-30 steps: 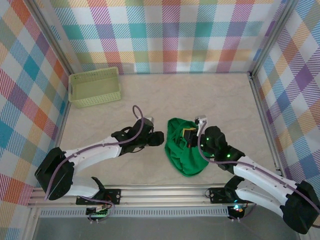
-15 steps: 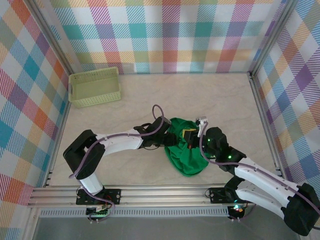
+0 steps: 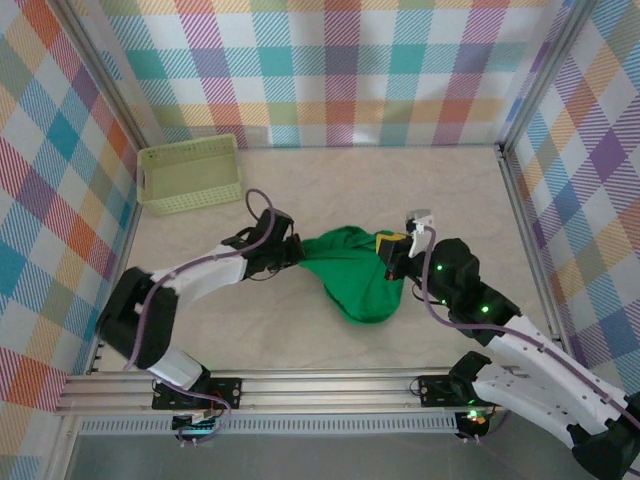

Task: Fold the inside-out t-shirt

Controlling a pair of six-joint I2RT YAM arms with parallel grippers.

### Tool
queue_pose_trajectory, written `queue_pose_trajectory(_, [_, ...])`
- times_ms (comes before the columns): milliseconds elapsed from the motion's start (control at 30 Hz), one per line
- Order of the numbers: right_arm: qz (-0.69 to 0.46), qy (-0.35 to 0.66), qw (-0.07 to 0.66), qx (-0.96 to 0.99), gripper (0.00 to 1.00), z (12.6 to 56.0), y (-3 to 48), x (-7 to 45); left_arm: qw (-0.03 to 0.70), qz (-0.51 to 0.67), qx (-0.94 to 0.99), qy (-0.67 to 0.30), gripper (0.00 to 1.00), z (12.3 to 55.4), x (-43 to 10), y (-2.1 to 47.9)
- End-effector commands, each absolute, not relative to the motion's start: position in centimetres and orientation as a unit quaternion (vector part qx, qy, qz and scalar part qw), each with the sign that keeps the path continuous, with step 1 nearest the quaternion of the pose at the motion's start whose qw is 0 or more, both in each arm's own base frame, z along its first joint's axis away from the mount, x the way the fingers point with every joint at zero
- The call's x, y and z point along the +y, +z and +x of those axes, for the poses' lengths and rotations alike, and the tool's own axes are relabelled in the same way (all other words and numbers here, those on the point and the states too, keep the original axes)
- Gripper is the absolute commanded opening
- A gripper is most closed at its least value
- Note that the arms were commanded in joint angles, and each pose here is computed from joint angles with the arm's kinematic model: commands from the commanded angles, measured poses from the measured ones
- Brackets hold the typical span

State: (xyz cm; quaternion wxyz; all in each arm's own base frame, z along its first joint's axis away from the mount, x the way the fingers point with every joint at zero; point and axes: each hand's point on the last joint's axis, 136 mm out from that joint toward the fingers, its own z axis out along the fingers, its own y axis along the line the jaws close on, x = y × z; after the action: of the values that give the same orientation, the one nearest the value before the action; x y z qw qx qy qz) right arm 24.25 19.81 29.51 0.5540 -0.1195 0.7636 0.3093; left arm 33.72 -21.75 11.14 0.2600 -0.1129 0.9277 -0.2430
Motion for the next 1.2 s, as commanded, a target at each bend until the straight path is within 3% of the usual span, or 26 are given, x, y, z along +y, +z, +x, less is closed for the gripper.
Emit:
queue_pose_trajectory(0, [-0.12,0.316,0.608,0.718,0.0,23.5,34.0,18.6,0.296,-0.169,0.919,-0.199,0.0,33.5,-16.0,12.6])
queue_pose_trajectory(133, [-0.111,0.326,0.569,0.747,0.0,23.3,29.3,18.9,0.305,-0.154,0.909,-0.237,0.0,31.8,-16.4,13.1])
queue_pose_trajectory(400, [-0.057,0.323,0.343,0.88,0.0,21.0,11.3,20.0,0.238,-0.089,0.951,-0.176,0.0,27.2,-18.3,6.5])
queue_pose_trajectory(433, [-0.053,0.307,0.324,0.893,0.07,20.7,10.3,19.6,0.234,-0.09,0.952,-0.173,0.0,26.9,-18.2,5.9])
queue_pose_trajectory(500, [-0.05,0.268,0.307,0.912,0.26,20.6,9.6,18.6,0.231,-0.087,0.954,-0.17,0.0,26.5,-18.2,5.2])
queue_pose_trajectory(567, [-0.06,0.24,0.308,0.919,0.4,20.8,10.5,18.0,0.232,-0.082,0.954,-0.172,0.0,26.3,-18.4,5.0])
queue_pose_trajectory(700, [-0.091,0.204,0.325,0.919,0.56,22.1,14.2,18.0,0.243,-0.058,0.951,-0.184,0.0,26.2,-19.7,5.6])
queue_pose_trajectory(900, [-0.124,0.156,0.279,0.939,0.62,24.4,14.9,19.9,0.264,-0.028,0.945,-0.191,0.0,26.2,-21.4,7.1])
queue_pose_trajectory(1167, [-0.145,0.134,0.203,0.959,0.51,26.7,13.0,22.9,0.272,-0.027,0.943,-0.191,0.0,26.1,-21.3,7.5])
